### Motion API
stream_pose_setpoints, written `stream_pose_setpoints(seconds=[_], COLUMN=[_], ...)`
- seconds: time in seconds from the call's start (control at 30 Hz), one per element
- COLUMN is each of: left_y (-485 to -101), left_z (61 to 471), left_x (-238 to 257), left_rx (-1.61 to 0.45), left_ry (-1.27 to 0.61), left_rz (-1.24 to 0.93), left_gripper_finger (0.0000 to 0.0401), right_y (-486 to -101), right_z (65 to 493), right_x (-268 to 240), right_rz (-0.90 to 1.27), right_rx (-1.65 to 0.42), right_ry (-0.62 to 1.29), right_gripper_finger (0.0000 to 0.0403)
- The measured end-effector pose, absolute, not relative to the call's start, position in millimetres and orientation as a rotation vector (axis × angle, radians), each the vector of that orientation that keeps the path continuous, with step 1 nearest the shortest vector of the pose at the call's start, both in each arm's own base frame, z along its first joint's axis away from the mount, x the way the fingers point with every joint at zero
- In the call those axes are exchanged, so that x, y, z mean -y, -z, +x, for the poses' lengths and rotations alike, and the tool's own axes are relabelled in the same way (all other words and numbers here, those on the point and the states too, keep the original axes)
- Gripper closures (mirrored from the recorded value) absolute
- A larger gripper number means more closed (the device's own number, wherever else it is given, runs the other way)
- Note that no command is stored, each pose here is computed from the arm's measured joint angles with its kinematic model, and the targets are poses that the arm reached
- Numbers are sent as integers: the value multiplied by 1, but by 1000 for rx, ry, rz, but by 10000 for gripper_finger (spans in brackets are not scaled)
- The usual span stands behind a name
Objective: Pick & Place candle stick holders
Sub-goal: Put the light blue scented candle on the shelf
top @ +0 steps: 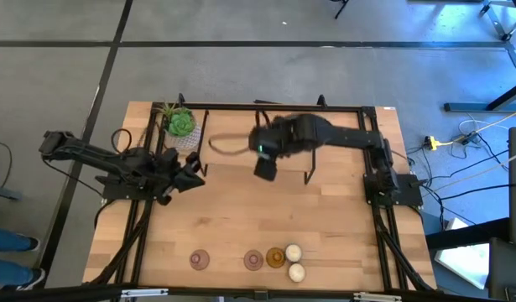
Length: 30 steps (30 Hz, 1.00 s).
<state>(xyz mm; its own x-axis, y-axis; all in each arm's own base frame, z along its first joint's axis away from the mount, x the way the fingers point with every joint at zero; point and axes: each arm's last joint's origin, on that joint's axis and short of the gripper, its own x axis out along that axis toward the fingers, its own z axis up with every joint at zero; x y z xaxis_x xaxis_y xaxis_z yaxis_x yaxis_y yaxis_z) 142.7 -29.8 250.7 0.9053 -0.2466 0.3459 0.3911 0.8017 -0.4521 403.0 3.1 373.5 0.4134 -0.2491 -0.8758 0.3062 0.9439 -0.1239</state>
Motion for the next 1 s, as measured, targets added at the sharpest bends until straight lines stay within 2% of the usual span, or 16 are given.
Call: stream_pose_setpoints(seconds=[0.17,0.4,0.6,1.0], left_y=[-256,-258,-263,-264], left_z=[135,131,127,125], left_x=[35,38,41,42], left_rx=[314,334,384,392], left_ry=[370,383,467,462], left_rz=[-532,-517,-420,-410], left_gripper_finger=[398,398,398,398], right_y=[-373,-360,-335,-299], right_z=[413,412,425,448], right_x=[25,58,58,46], right_rz=[128,226,240,216], right_rx=[-1034,-1112,-1194,-1256], right_ry=[284,308,288,242], right_gripper_finger=[100,100,100,100])
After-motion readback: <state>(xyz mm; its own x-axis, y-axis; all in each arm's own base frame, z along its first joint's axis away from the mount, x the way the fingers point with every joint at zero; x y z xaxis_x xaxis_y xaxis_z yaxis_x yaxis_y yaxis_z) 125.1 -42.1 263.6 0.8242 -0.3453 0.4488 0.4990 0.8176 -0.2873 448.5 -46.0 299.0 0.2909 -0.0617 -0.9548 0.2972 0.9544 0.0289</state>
